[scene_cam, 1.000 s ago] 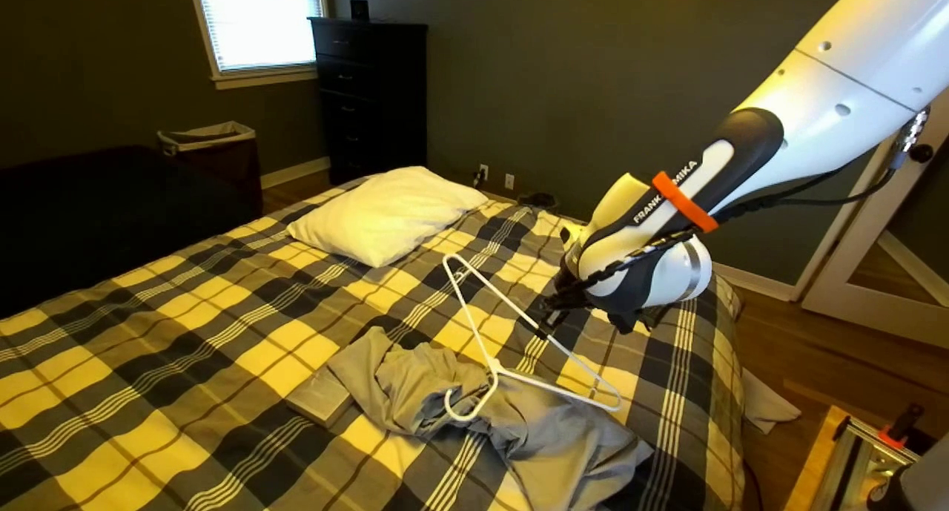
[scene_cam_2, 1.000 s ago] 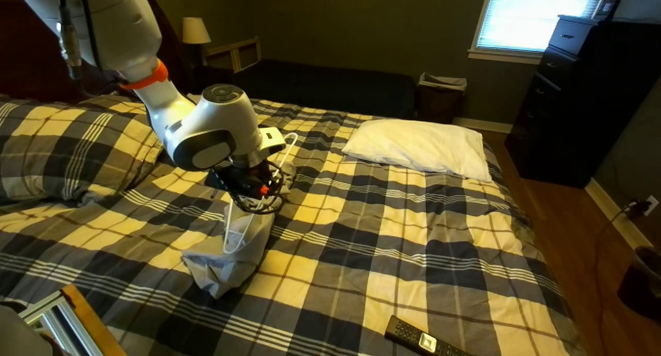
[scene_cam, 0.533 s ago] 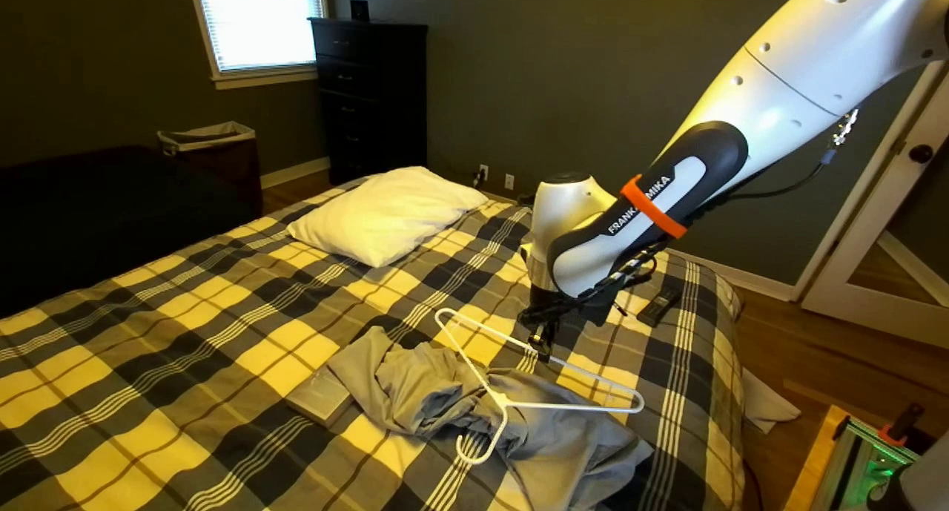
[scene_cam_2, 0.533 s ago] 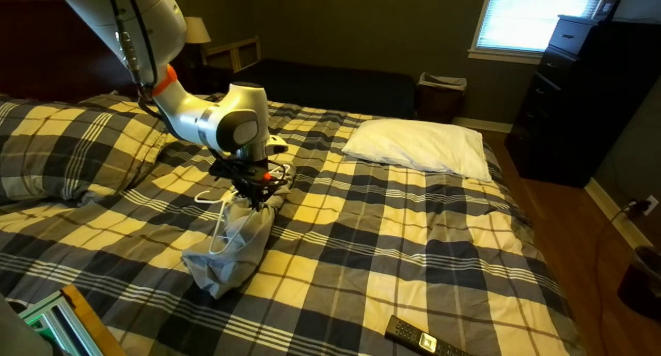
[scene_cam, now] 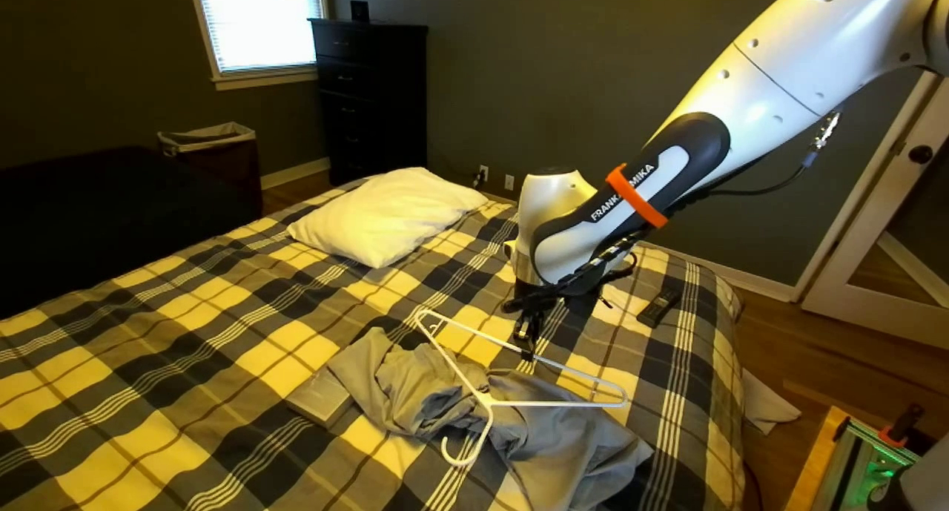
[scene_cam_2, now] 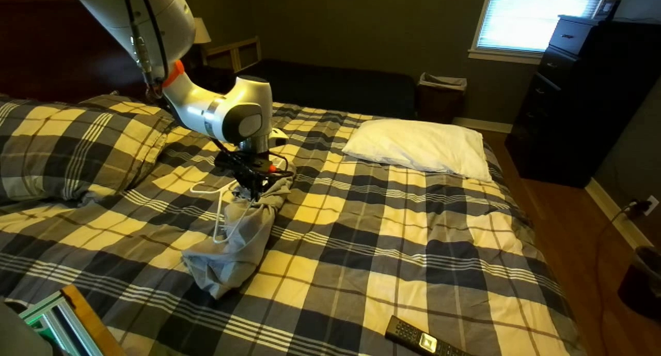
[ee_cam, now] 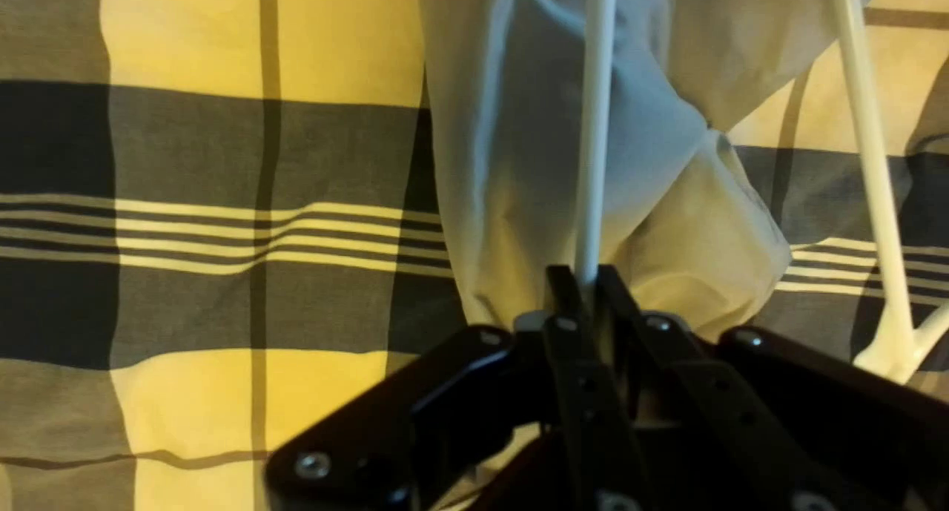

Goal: Put the clothing hanger on the bed sheet

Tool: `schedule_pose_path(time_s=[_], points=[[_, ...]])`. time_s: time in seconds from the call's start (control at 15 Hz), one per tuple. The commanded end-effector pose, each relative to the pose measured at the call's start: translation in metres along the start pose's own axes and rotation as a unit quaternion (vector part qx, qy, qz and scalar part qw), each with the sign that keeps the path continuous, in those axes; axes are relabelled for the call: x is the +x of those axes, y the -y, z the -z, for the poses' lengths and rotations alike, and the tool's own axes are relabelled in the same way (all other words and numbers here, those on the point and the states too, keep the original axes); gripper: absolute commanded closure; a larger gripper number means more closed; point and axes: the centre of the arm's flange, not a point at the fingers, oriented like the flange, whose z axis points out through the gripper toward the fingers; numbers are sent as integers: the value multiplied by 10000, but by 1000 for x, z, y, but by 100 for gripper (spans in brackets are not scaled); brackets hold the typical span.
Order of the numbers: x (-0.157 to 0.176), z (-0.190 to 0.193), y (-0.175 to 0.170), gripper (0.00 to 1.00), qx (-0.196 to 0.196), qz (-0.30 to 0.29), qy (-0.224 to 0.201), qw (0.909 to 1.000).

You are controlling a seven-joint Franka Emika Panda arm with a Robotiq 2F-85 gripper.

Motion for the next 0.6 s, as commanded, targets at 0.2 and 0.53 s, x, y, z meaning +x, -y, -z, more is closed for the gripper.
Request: schedule_pose_path(time_s=[0.2,0.53], points=[[43,-4,-35,98,460,-36,26,9989],[61,-57,-45,98,828,-144,235,9962]])
